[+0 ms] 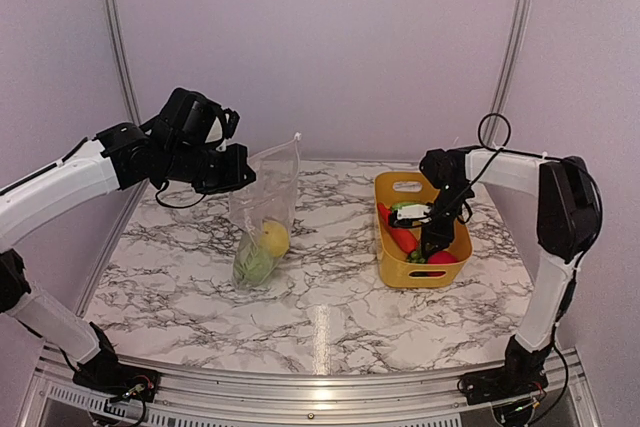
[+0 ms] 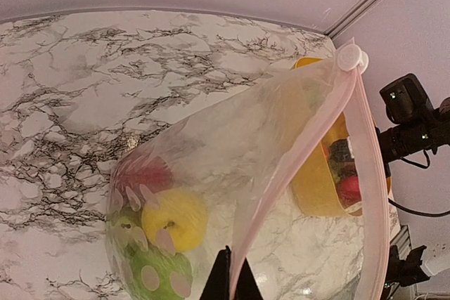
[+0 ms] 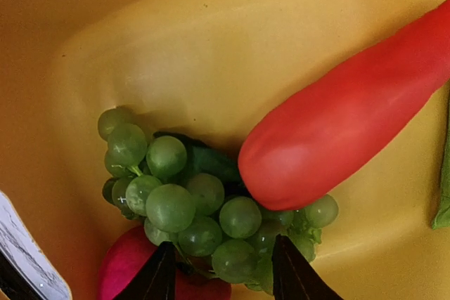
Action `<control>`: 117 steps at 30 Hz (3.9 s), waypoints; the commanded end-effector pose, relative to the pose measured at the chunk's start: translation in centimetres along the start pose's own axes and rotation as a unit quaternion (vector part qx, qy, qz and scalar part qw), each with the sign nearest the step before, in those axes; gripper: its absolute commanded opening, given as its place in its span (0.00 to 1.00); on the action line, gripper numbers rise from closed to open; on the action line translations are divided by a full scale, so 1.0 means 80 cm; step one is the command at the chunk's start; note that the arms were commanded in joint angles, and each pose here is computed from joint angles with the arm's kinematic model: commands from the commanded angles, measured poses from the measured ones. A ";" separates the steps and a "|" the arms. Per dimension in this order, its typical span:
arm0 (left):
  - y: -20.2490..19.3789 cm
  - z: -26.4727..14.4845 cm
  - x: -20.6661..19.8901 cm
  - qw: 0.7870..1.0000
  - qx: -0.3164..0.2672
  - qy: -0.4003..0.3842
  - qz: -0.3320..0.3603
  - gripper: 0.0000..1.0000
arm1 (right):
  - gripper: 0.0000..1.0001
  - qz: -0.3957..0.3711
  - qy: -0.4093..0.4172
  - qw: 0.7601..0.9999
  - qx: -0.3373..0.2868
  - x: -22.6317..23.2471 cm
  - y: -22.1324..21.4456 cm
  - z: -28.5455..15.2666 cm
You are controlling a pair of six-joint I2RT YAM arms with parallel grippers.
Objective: Place the food in the zip-top bag and seal the zipper
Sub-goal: Pick up the fake fruit from the bin, then place the fake fruit in the zipper food storage bag.
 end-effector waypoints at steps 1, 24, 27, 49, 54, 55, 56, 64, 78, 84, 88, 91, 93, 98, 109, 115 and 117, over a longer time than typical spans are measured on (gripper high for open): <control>0.003 -0.009 0.003 1.000 -0.013 -0.001 -0.005 0.00 | 0.46 0.018 0.000 0.999 0.032 -0.010 -0.007 0.020; 0.001 -0.004 0.005 1.000 -0.014 0.002 -0.008 0.00 | 0.05 0.034 -0.001 0.999 0.001 -0.007 0.013 -0.063; 0.000 0.001 0.003 1.000 -0.011 0.001 -0.007 0.00 | 0.03 0.036 -0.002 0.999 -0.014 -0.004 0.018 -0.084; 0.010 0.015 -0.005 1.000 -0.004 -0.010 0.000 0.00 | 0.00 -0.042 -0.025 0.955 -0.294 0.064 0.140 -0.293; 0.017 0.013 -0.007 1.000 -0.004 -0.010 0.005 0.00 | 0.00 -0.100 -0.033 0.923 -0.371 0.105 0.170 -0.335; 0.017 0.013 -0.007 1.000 -0.004 -0.009 0.006 0.00 | 0.00 -0.109 -0.037 0.914 -0.390 0.111 0.176 -0.344; 0.019 0.011 -0.007 1.000 -0.005 -0.008 0.007 0.00 | 0.00 -0.117 -0.042 0.904 -0.409 0.117 0.179 -0.354; 0.020 0.011 -0.008 1.000 -0.005 -0.010 0.009 0.00 | 0.00 -0.160 -0.039 0.810 -0.562 0.160 0.212 -0.430; 0.027 -0.006 -0.009 1.000 -0.023 -0.012 0.003 0.00 | 0.00 -0.159 0.143 0.787 -0.579 0.225 0.287 -0.407; 0.026 -0.014 -0.007 0.999 -0.035 -0.014 -0.005 0.00 | 0.00 -0.133 0.213 0.794 -0.553 0.226 0.305 -0.374; 0.024 -0.016 -0.006 0.999 -0.037 -0.014 -0.007 0.00 | 0.00 -0.119 0.234 0.805 -0.532 0.222 0.313 -0.346; 0.024 -0.017 -0.004 0.999 -0.039 -0.010 -0.007 0.00 | 0.00 -0.111 0.245 0.817 -0.510 0.220 0.317 -0.319; 0.025 -0.018 -0.004 0.999 -0.041 -0.011 -0.006 0.00 | 0.00 -0.109 0.253 0.822 -0.499 0.219 0.318 -0.305; 0.023 -0.018 -0.004 0.999 -0.040 -0.010 -0.006 0.00 | 0.00 -0.104 0.232 0.832 -0.492 0.213 0.320 -0.292; 0.022 -0.014 -0.003 0.999 -0.040 -0.010 -0.010 0.00 | 0.39 -0.100 0.160 0.853 -0.487 0.198 0.312 -0.282; 0.021 -0.010 -0.004 0.999 -0.037 -0.011 -0.008 0.00 | 0.47 -0.158 0.142 0.839 -0.501 0.211 0.295 -0.313; 0.021 -0.010 -0.004 0.999 -0.037 -0.011 -0.007 0.00 | 0.48 -0.192 0.133 0.839 -0.492 0.218 0.285 -0.313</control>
Point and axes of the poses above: each gripper's point midway between its finger pads, its own z axis out along the fingers, its own x axis along the line the jaws close on, y = z × x, the point moved 5 cm from there along -z, back along the fingers, and after that the axes turned 15 degrees about z, right-handed, at the moved point
